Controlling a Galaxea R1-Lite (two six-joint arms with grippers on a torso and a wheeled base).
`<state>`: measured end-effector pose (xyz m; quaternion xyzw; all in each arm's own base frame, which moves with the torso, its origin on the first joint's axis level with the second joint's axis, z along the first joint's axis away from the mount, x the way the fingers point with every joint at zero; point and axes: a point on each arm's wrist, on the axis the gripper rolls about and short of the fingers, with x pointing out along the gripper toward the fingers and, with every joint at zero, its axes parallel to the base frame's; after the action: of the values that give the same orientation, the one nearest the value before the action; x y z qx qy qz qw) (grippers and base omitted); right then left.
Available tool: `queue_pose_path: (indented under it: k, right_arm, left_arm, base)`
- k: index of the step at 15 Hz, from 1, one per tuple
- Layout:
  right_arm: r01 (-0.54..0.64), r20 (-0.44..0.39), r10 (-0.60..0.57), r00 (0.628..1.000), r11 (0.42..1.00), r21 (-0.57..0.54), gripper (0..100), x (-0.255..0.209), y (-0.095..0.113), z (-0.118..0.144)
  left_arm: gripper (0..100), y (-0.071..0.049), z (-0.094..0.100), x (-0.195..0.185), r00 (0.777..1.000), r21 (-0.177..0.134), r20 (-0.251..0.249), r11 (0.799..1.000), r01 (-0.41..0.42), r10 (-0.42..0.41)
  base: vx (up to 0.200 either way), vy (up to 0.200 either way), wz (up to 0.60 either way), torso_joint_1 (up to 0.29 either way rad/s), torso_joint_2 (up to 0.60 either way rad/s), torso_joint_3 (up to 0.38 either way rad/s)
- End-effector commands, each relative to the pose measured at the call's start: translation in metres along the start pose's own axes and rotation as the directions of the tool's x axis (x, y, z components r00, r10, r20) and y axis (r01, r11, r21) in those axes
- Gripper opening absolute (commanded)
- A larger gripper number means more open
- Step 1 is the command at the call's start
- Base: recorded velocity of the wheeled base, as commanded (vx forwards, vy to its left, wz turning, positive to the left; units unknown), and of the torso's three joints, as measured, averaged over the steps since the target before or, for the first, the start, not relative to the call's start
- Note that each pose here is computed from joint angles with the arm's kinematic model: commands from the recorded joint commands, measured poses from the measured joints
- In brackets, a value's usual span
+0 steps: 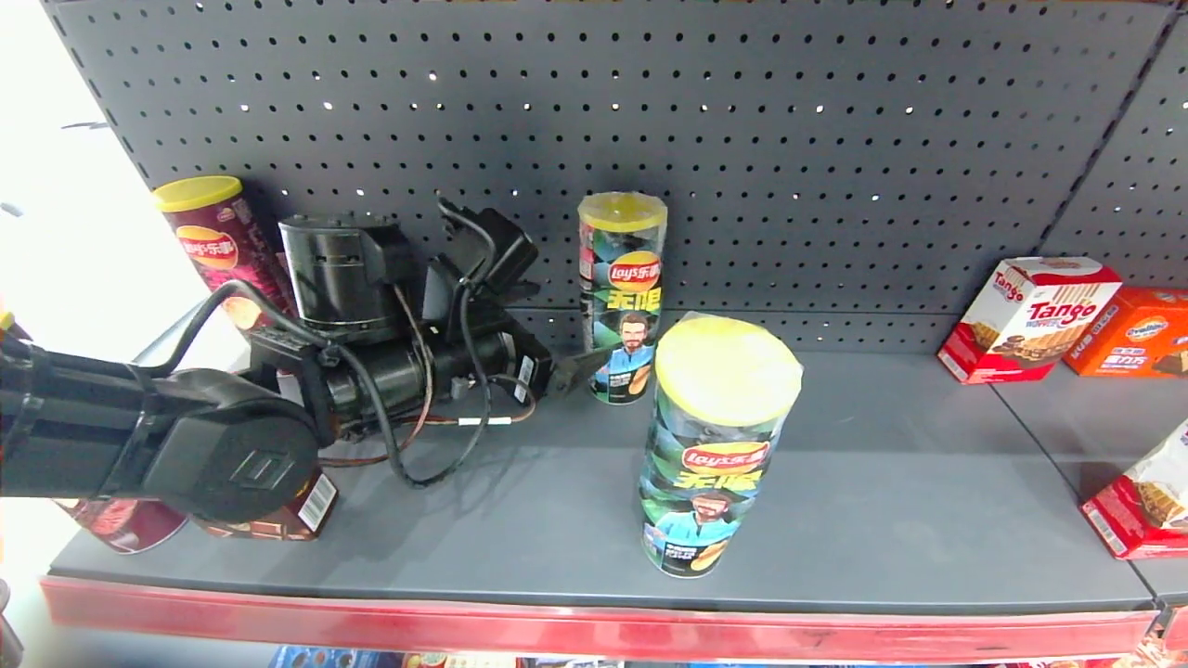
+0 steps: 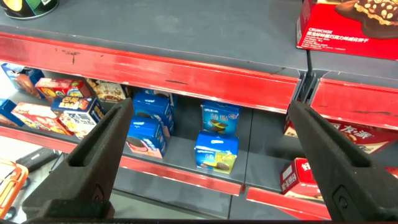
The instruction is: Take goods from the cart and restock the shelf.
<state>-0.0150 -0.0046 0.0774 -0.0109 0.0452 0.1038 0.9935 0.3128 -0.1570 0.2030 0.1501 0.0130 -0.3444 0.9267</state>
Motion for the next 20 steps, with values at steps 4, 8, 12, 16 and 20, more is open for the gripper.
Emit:
queue_pose_path:
  k: [4,8,12,16,20]
  right_arm:
    - [-0.001,-0.001,0.001,1.000,1.000,0.000,100,0.000,0.000,0.000]
    - [-0.001,-0.001,0.001,1.000,1.000,0.000,100,0.000,0.000,0.000]
    - [-0.001,-0.001,0.001,1.000,1.000,0.000,100,0.000,0.000,0.000]
    - [-0.001,-0.001,0.001,1.000,1.000,0.000,100,0.000,0.000,0.000]
    - [-0.001,-0.001,0.001,1.000,1.000,0.000,100,0.000,0.000,0.000]
  left_arm:
    - [100,0.004,0.001,0.000,0.982,0.020,-0.053,0.983,-0.182,0.183]
    - [100,0.011,-0.005,0.015,0.941,0.101,-0.139,0.950,-0.296,0.308]
    - [100,0.013,-0.012,0.036,0.936,0.104,-0.151,0.946,-0.306,0.319]
    - [100,0.003,-0.006,0.046,0.947,0.105,-0.126,0.954,-0.282,0.294]
    - [100,0.000,-0.007,0.050,0.950,0.105,-0.127,0.956,-0.273,0.285]
  base:
    - [0.000,0.000,0.00,0.000,0.00,0.000]
    - [0.000,0.000,0.00,0.000,0.00,0.000]
    - [0.000,0.000,0.00,0.000,0.00,0.000]
    - [0.000,0.000,0.00,0.000,0.00,0.000]
    - [0.000,0.000,0.00,0.000,0.00,0.000]
